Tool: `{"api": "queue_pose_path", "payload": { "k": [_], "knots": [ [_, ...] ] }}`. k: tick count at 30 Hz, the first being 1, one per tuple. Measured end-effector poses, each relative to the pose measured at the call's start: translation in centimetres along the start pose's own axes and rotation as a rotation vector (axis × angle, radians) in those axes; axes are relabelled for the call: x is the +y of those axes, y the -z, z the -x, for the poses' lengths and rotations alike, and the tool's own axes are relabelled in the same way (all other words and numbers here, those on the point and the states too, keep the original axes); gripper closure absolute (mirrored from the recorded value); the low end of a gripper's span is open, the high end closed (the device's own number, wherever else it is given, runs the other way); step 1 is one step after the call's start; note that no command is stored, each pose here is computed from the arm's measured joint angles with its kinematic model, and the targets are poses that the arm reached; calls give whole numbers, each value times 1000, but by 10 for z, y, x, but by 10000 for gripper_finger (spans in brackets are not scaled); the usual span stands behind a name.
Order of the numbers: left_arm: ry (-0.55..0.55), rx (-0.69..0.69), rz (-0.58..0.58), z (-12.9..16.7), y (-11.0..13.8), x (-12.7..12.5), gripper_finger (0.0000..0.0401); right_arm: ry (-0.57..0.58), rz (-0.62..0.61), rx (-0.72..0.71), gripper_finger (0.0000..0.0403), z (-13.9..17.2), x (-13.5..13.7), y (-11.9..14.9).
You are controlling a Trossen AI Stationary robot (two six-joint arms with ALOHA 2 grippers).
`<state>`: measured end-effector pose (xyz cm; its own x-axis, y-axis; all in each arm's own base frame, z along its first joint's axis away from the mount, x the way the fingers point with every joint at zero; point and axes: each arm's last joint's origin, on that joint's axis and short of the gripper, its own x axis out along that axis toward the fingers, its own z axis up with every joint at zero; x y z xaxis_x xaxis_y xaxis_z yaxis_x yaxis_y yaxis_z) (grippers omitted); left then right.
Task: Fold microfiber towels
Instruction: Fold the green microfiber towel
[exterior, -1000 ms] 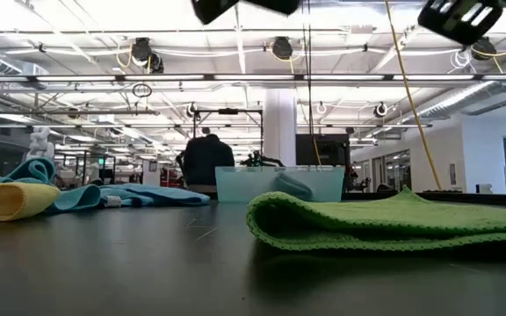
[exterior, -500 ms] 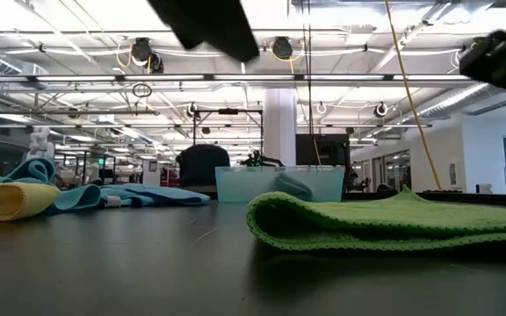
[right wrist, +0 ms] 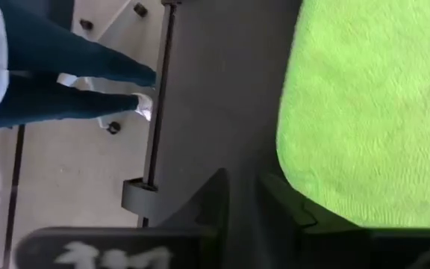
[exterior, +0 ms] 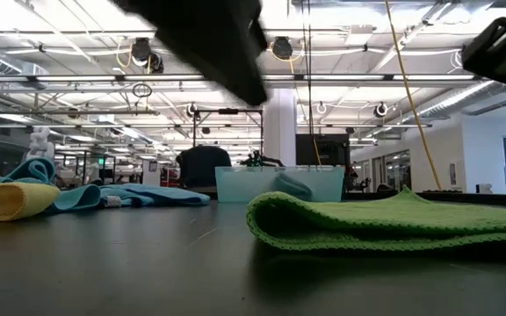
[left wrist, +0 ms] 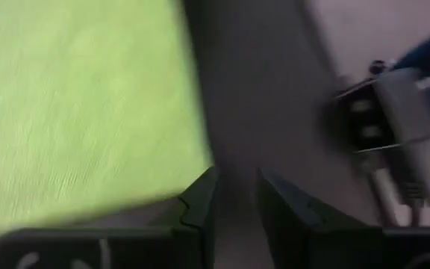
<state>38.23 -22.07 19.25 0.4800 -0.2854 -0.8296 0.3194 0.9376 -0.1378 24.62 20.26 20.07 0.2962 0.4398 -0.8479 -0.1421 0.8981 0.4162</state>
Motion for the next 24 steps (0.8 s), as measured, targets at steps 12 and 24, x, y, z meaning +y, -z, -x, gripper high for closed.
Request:
{"api": "queue_pose_path", "payload": {
  "k": [12,24],
  "knots": [
    [-265,-43,-480,-6,5,-23,258,48,87,-18,298,-1,-2,0],
    [-274,-16,-538,-6,5,-18,256,89,52,39,280,-31,-9,2]
  ]
}}
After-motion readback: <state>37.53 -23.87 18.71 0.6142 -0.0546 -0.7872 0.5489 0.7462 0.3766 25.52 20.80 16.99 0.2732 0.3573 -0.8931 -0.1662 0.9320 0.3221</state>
